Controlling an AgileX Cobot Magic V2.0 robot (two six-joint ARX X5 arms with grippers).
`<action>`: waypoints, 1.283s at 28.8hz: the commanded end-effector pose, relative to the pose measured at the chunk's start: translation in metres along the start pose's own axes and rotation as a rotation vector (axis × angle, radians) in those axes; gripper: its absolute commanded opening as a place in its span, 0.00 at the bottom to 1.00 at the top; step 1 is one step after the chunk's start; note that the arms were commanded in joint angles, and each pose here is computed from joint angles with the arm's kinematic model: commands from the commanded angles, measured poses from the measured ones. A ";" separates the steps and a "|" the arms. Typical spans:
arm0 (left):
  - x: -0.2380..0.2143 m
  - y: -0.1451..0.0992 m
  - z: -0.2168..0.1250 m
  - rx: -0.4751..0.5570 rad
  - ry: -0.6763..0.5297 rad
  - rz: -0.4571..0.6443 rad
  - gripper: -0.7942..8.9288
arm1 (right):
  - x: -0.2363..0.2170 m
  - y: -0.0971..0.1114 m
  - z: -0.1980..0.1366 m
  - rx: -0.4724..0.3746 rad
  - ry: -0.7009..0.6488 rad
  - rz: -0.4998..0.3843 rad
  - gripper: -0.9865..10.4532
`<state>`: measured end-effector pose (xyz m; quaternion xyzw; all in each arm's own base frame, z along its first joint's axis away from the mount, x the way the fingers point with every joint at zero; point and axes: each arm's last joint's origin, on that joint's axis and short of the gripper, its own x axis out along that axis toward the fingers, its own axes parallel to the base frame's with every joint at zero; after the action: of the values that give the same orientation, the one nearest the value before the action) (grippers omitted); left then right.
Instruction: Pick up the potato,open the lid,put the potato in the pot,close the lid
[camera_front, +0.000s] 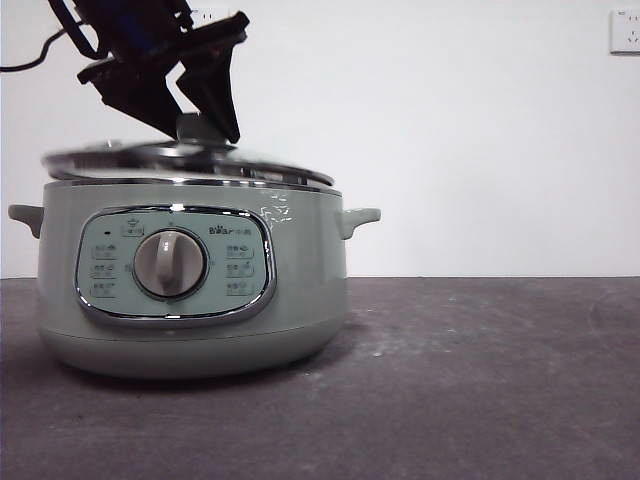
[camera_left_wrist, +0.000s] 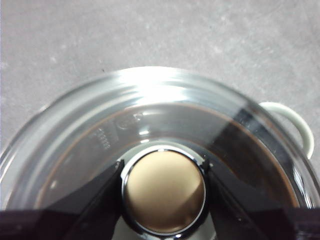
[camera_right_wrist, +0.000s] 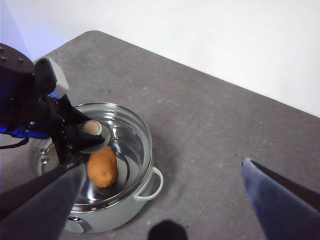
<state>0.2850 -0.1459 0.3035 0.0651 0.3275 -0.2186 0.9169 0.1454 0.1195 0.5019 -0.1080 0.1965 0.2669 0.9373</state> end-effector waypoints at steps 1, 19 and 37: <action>0.000 -0.005 0.005 0.002 -0.028 -0.019 0.07 | 0.000 0.000 0.000 0.014 0.000 -0.002 0.58; 0.000 -0.009 -0.005 0.023 0.069 -0.017 0.08 | 0.000 0.000 -0.001 0.014 0.007 -0.002 0.58; -0.070 -0.016 0.014 0.032 -0.169 -0.028 0.50 | 0.014 0.003 -0.026 0.050 0.155 -0.002 0.51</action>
<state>0.2427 -0.1392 0.3524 0.0548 0.2559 -0.2353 0.9360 0.1447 0.1189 0.4785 -0.1099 0.2656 0.2553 0.9231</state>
